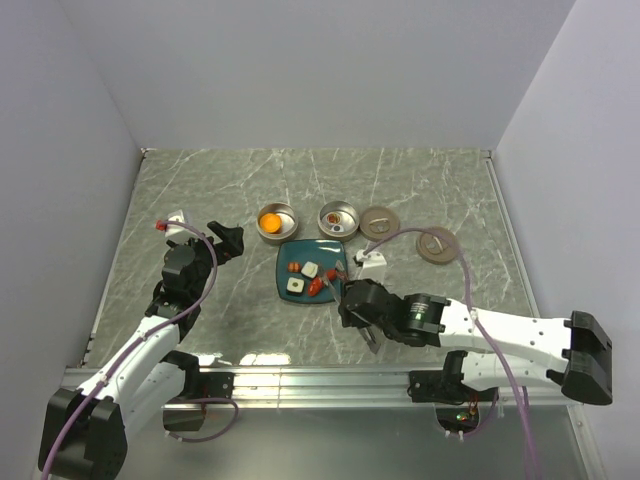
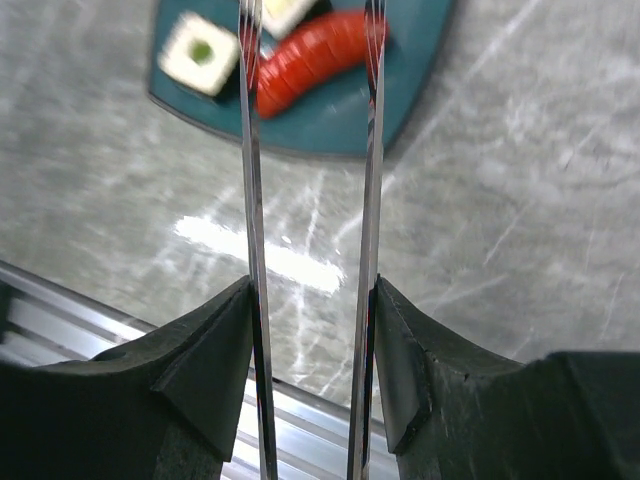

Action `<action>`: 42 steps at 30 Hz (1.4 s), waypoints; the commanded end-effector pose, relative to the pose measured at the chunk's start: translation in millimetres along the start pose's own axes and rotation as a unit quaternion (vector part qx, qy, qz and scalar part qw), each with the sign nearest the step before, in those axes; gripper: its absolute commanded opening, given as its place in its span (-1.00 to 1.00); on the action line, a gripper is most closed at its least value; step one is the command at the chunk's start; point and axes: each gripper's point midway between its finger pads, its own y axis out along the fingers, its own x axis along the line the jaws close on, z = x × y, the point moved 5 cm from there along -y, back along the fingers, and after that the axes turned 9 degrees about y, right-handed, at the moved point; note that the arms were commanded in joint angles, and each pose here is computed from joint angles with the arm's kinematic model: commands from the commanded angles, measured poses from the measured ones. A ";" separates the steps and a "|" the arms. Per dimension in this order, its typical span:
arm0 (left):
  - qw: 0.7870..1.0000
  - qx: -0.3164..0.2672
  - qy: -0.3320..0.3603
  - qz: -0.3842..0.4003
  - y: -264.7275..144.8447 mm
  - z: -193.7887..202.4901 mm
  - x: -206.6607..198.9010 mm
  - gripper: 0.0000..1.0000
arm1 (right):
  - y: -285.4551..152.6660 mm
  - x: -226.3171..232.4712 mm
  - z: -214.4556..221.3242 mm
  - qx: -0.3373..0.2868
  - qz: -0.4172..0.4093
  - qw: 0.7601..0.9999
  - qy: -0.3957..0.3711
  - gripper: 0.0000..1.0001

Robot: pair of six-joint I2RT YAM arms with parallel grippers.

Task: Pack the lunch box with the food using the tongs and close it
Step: Pick up the food using the clamp

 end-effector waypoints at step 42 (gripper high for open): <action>0.999 -0.022 -0.005 0.027 0.1 -11.0 -8.7 0.99 | 17.2 29.7 66.6 0.125 0.007 0.992 0.029 0.18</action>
